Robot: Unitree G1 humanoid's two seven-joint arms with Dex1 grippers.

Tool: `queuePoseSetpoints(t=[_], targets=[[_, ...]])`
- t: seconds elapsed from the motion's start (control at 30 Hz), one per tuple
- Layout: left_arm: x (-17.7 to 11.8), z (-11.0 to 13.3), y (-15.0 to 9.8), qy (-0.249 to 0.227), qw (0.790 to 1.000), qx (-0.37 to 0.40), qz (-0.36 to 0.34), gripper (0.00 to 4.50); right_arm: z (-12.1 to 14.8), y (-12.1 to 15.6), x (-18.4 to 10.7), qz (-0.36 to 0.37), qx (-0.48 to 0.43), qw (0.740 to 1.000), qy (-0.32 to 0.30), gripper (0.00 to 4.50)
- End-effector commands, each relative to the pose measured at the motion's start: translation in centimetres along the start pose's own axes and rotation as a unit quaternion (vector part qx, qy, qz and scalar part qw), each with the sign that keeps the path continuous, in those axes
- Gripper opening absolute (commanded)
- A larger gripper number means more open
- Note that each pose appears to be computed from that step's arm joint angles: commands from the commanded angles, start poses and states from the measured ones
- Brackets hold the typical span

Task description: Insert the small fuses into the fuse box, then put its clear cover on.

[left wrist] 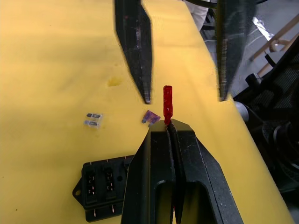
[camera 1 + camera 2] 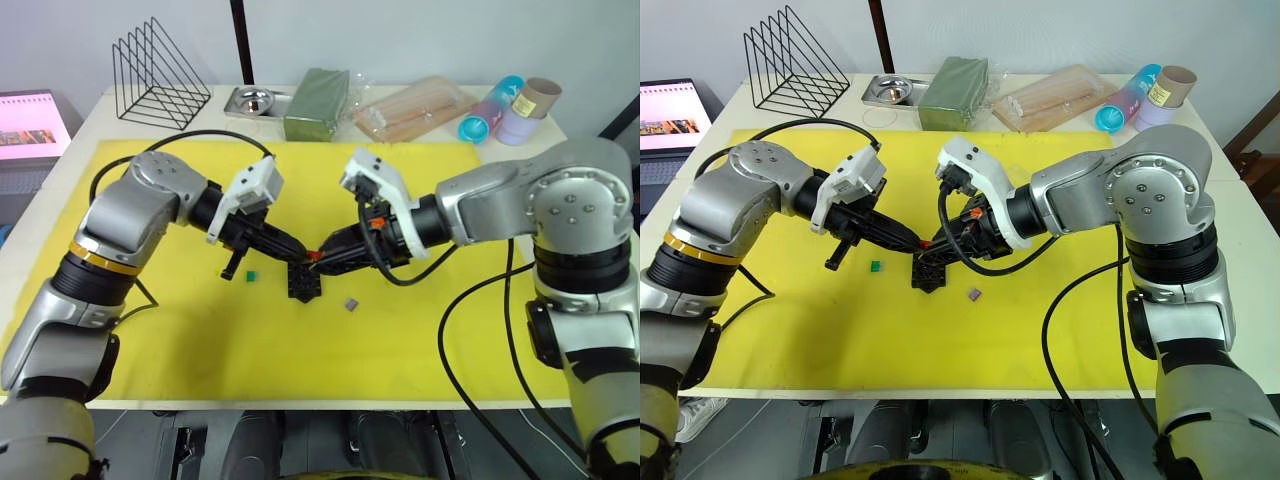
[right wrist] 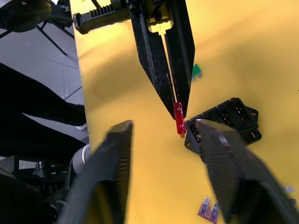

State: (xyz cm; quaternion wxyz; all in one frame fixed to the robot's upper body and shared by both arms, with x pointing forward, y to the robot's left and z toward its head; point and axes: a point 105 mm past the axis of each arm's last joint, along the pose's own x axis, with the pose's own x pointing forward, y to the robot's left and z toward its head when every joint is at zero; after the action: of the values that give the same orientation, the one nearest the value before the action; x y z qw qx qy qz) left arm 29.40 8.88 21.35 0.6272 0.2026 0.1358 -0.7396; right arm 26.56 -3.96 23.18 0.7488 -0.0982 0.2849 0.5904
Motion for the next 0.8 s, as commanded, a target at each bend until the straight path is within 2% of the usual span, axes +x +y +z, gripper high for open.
queuePoseSetpoints(t=[0.03, 0.1, 0.13, 0.47, 0.53, 0.63, 0.7, 0.8], targets=[[-0.7, 1.0, 0.0, -0.006, 1.0, 0.026, 0.015, 0.0, 0.8, 0.7, -0.4, 0.006, -0.021, 1.0, -0.006, 0.92], [-0.6, 0.9, 0.0, -0.004, 0.999, 0.028, 0.015, 0.0, 0.9, 0.7, -0.4, 0.006, -0.022, 1.0, -0.006, 0.25], [-0.6, 0.9, 0.0, -0.005, 0.999, 0.028, 0.016, 0.0, 0.9, 0.7, -0.4, 0.005, -0.022, 1.0, -0.007, 0.06], [-0.6, 1.1, 0.0, -0.005, 0.999, 0.028, 0.019, 0.0, 0.9, 0.7, -0.3, 0.0, -0.025, 1.0, -0.004, 0.06], [-0.7, 1.2, 0.5, -0.007, 0.999, 0.032, 0.037, 0.0, 0.9, 0.6, -0.2, -0.002, -0.027, 1.0, -0.004, 0.06], [-0.8, 1.6, 0.5, -0.015, 0.999, 0.025, 0.036, 0.56, 1.0, 0.7, -0.2, -0.004, -0.033, 0.999, -0.006, 0.0], [-1.1, 1.8, 0.4, -0.019, 0.999, 0.025, 0.037, 1.23, 1.0, 0.7, -0.2, -0.011, -0.051, 0.999, -0.01, 0.0], [-2.6, 0.3, -0.4, 0.001, 0.998, 0.026, 0.051, 2.35, 1.3, 1.1, 0.1, -0.011, -0.108, 0.993, -0.04, 0.0]])
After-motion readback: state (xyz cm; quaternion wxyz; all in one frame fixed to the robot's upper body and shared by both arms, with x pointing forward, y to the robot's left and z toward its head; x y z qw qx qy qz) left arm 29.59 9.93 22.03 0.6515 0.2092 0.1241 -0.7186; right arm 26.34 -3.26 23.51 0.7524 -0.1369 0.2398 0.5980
